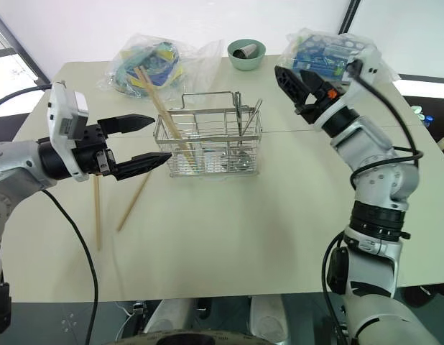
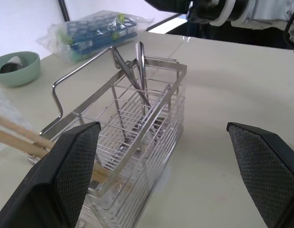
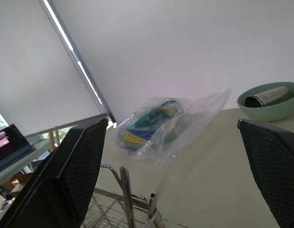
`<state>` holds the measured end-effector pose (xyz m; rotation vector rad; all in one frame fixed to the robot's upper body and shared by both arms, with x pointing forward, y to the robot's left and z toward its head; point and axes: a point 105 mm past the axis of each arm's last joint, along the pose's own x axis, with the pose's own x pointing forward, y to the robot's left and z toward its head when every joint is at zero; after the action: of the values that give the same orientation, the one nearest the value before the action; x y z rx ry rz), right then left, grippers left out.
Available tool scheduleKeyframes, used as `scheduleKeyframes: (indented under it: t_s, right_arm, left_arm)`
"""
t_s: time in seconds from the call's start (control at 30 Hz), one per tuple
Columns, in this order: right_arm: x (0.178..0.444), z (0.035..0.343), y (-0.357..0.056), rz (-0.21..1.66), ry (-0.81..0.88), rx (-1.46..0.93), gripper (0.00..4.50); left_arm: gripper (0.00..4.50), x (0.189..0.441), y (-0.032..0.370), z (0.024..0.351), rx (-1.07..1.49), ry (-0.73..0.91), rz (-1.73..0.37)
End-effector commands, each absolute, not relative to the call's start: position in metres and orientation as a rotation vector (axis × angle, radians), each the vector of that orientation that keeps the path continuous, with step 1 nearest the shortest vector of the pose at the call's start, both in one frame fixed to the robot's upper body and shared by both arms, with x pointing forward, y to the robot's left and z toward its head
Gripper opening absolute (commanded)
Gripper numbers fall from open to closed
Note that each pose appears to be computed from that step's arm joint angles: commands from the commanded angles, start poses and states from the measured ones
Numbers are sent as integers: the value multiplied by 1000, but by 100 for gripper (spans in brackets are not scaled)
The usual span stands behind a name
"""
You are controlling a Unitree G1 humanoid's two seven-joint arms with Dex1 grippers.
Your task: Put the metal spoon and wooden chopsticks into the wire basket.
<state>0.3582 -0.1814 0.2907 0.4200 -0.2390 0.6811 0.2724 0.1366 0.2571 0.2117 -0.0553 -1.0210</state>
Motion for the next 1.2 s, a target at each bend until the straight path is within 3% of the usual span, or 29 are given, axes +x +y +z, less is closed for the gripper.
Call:
scheduleKeyframes:
  t_s: [0.03, 0.23, 0.4, 0.5, 0.6, 0.83, 1.2]
  right_arm:
    - [326, 330, -183, 843, -336, 426, 446]
    - [293, 304, -187, 1024, -175, 267, 446]
    - [274, 260, -182, 1101, 10, 63, 446]
    - [263, 243, -179, 1144, 71, 1, 446]
    - [262, 241, -178, 1142, 66, 1, 446]
    - [263, 239, -176, 1131, 67, 0, 446]
    - [260, 238, -169, 1126, 57, 28, 446]
  left_arm:
    - [450, 274, 146, 279, 166, -136, -959]
    - [450, 293, 173, 297, 24, -179, -728]
    - [450, 324, 214, 282, -73, -52, -352]
    - [450, 335, 267, 230, -212, 184, 62]
    - [450, 326, 291, 196, -201, 340, 243]
    - [450, 323, 286, 156, -243, 541, 299]
    - [450, 355, 277, 126, -205, 625, 252]
